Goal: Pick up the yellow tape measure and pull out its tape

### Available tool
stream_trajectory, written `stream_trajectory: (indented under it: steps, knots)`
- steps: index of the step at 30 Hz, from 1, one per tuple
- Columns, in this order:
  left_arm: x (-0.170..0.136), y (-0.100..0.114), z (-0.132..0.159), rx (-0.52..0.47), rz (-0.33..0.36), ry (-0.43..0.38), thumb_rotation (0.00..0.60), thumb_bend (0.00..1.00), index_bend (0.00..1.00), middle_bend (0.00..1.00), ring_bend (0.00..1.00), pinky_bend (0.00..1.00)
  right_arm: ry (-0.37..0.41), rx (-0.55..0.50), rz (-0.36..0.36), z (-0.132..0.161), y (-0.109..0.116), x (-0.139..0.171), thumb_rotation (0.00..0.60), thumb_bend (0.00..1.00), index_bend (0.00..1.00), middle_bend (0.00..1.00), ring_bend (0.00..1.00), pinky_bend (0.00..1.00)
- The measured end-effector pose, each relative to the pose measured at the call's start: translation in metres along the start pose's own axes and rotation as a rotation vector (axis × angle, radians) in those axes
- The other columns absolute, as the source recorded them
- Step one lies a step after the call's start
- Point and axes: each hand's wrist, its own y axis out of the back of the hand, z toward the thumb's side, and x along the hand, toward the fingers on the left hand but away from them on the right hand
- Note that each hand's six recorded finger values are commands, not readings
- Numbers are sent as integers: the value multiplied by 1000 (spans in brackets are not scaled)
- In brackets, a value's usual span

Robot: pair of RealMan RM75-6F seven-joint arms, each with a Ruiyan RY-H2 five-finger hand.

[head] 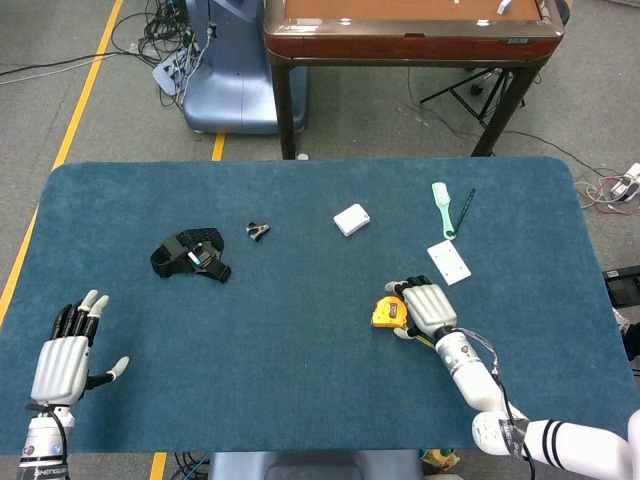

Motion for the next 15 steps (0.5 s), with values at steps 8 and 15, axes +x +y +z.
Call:
stream_trajectory:
  steps: [8,15]
  knots:
    - [-1,0,0,0,0,0,600,174,0,0,0,0,9,26,9,3,2,-4,600,257,305,317,193,132]
    - [-2,0,-1,1,-1,7,600,174,0,0,0,0,23,51,19,7,2,-10,600,257,305,314,193,132]
